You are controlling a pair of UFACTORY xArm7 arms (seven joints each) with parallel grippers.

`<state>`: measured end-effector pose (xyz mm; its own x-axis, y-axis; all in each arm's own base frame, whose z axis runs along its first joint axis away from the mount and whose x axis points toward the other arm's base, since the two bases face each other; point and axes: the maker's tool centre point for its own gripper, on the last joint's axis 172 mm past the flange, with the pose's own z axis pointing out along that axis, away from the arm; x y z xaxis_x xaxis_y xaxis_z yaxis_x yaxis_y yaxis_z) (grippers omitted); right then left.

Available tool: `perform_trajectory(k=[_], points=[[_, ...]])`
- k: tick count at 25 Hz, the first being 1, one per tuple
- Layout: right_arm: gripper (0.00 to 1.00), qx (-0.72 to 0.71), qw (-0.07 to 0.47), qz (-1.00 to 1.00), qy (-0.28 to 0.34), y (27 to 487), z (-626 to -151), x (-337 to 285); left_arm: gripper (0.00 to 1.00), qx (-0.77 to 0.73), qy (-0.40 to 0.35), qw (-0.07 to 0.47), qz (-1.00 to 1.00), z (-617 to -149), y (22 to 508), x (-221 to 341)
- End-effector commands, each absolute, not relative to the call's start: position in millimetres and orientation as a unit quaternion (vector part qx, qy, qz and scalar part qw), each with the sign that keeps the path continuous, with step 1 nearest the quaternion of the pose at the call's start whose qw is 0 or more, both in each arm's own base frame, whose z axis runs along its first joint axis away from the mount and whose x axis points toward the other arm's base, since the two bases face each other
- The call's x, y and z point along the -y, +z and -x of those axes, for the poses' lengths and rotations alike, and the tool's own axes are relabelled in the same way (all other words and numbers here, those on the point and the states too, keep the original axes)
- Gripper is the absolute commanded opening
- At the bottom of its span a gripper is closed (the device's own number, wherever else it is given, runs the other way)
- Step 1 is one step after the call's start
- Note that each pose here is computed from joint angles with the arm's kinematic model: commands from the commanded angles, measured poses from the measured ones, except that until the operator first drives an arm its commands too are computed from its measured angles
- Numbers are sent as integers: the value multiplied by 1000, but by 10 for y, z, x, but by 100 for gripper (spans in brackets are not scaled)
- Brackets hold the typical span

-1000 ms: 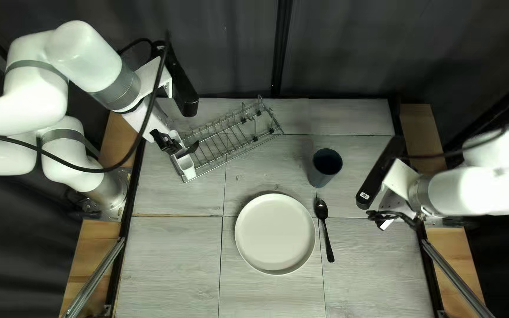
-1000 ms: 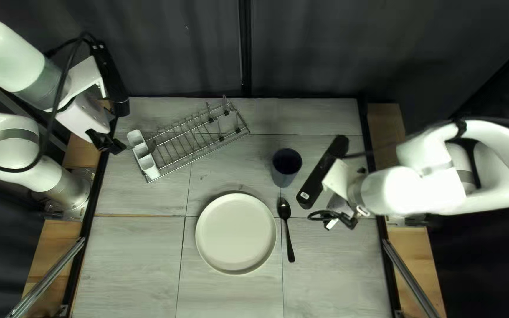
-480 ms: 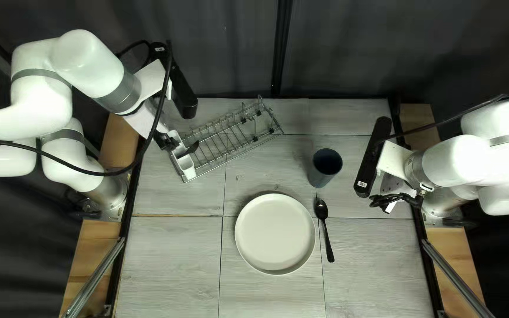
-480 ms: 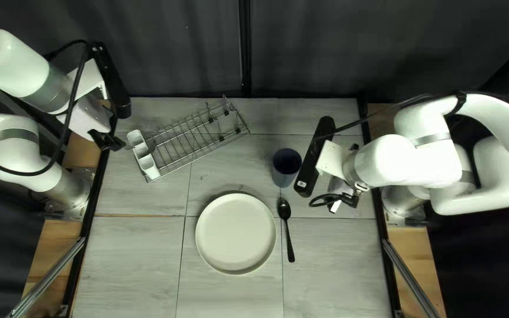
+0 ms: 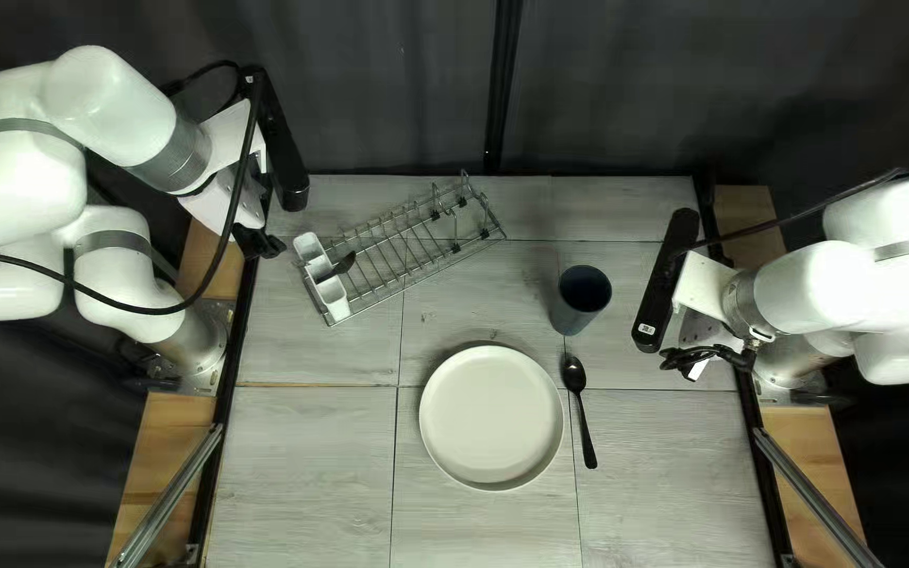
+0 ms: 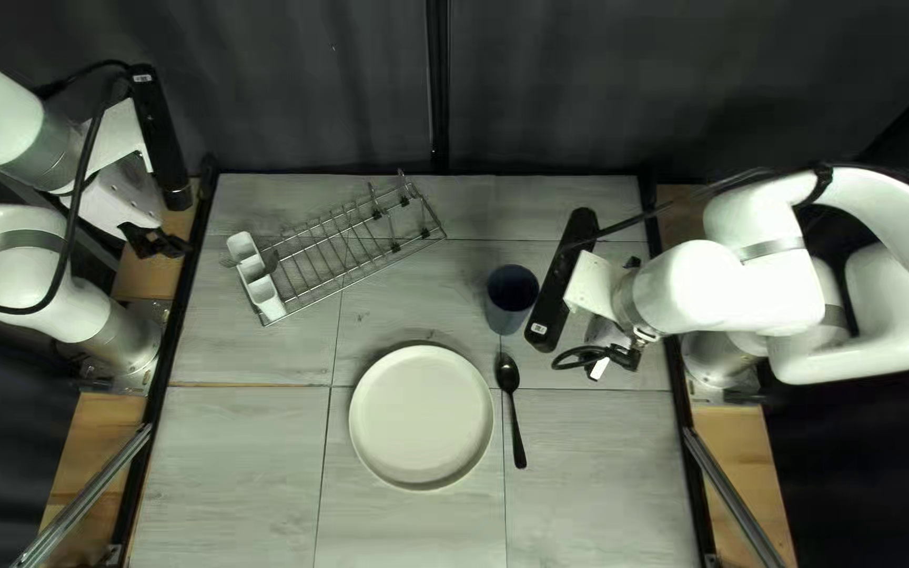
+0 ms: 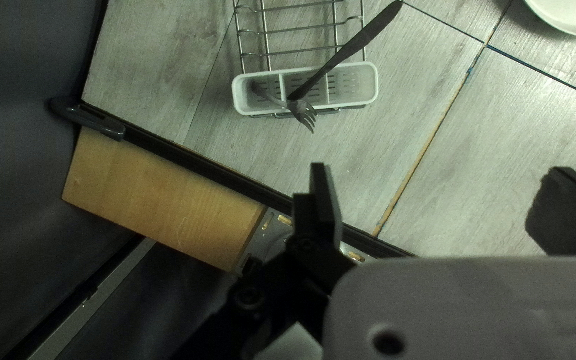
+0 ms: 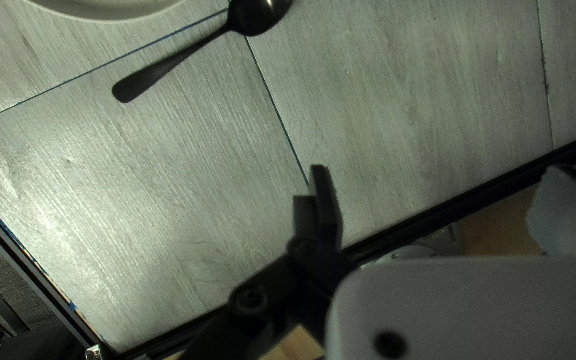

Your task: Pick up and place plate onto table. Place down one fork to the left of the plate. Place spoon and knife to the right of the plate. Place cup above the knife and spoon

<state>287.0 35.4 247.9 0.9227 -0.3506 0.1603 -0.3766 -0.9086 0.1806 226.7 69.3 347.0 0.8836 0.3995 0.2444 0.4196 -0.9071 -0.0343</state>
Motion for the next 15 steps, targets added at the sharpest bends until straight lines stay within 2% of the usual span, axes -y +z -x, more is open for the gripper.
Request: perform_trajectory(k=[1, 4, 12, 15], points=[[100, 186, 105, -975, 62, 2479, -2869, -354, 100, 142, -139, 36, 979, -2467, 3256, -760], [100, 186, 105, -975, 62, 2479, -2869, -354, 100, 88, -140, 49, 985, -2719, 3024, -792], [100, 186, 105, -975, 62, 2479, -2869, -354, 100, 91, -135, 55, 985, -2733, 3039, -798], [100, 186, 105, -975, 62, 2479, -2869, -354, 100, 49, -136, 22, 989, -2861, 2901, -848]])
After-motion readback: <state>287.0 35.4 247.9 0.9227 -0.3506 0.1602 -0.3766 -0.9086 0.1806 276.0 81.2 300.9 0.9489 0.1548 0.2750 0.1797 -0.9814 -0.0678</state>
